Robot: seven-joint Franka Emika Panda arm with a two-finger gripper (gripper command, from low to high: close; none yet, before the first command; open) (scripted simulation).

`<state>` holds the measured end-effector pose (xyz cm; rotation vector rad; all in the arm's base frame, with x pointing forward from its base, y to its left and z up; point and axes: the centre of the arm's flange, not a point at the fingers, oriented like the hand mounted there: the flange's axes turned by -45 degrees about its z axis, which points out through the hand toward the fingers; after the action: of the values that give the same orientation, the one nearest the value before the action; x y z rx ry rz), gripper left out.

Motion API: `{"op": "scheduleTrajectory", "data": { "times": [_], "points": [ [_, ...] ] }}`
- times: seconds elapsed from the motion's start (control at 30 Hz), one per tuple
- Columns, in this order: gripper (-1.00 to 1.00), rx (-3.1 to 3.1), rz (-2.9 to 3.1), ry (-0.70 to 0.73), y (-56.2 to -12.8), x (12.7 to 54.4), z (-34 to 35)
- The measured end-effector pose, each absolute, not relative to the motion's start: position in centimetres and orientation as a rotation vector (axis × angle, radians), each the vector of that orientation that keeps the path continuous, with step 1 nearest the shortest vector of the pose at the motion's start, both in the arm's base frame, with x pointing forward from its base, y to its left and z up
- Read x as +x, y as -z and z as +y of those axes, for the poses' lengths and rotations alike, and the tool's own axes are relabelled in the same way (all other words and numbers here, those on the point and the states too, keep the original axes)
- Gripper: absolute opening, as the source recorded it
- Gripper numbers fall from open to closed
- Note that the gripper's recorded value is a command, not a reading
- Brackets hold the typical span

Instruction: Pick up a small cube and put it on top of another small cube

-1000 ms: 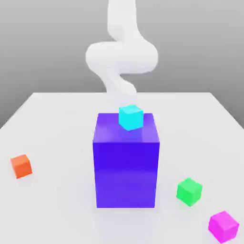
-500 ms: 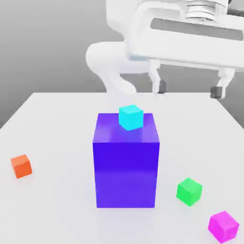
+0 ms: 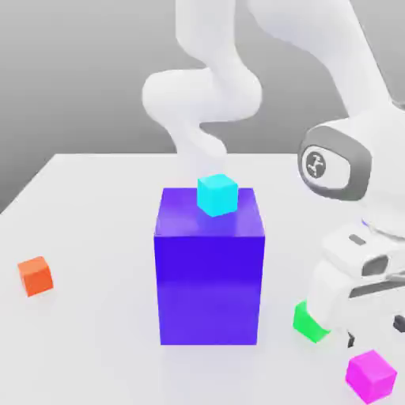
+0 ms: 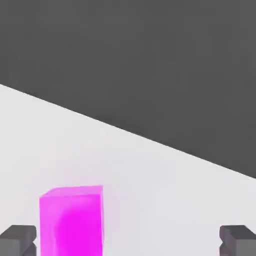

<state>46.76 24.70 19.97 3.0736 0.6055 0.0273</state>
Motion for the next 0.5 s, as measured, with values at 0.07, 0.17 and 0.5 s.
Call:
{"op": "scheduleTrajectory", "data": {
  "times": [0.07, 0.17, 0.5],
  "points": [
    [0.0, 3.08, 0.616, -0.008, -17.1, 46.5, 25.2],
    [-1.0, 3.081, 0.62, -0.001, -13.2, 46.3, 25.3],
    [-1.0, 3.082, 0.619, -0.002, -16.9, 46.3, 25.3]
  ]
}}
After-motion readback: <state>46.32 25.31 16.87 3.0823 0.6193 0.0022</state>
